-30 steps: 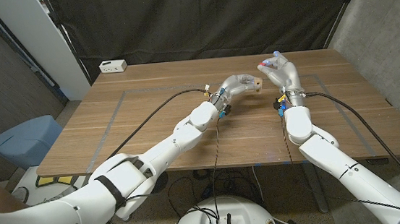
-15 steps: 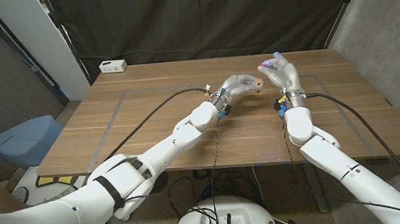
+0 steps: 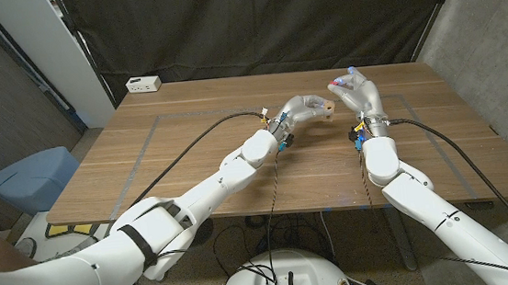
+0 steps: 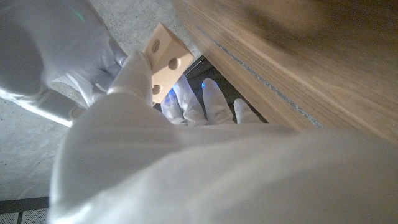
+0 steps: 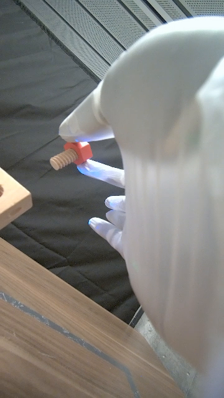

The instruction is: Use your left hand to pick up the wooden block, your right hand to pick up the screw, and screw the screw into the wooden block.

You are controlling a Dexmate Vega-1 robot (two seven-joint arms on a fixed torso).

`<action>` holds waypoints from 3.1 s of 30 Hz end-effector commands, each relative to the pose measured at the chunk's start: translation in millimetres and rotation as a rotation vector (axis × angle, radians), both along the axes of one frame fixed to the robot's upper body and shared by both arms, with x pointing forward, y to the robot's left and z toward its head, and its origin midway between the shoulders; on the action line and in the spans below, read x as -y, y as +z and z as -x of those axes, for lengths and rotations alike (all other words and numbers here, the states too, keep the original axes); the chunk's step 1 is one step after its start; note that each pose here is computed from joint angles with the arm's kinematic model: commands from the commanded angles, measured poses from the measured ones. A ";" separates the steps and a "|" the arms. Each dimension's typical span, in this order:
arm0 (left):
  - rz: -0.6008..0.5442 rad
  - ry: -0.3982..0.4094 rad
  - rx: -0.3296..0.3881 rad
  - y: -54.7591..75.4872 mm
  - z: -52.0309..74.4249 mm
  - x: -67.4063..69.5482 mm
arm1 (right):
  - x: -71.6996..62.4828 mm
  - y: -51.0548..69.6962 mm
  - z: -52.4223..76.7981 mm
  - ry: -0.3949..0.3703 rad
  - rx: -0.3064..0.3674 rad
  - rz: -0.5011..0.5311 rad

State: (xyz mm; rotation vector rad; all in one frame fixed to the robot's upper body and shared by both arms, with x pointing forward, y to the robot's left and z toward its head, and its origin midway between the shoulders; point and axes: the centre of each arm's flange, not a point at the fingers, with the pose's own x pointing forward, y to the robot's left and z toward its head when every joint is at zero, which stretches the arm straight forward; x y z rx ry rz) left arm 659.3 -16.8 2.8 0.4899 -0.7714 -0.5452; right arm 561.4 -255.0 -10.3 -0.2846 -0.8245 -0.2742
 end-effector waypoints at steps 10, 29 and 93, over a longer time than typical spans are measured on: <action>-0.007 -0.002 0.027 0.8 2.1 4.3 | -0.6 -5.3 -1.6 0.013 -0.031 -0.013; -0.007 0.001 0.026 1.8 -0.7 4.5 | -1.0 -11.0 -4.4 0.011 -0.044 -0.027; -0.006 -0.001 0.045 1.5 3.7 7.6 | 1.5 -22.7 -5.9 0.023 -0.048 -0.042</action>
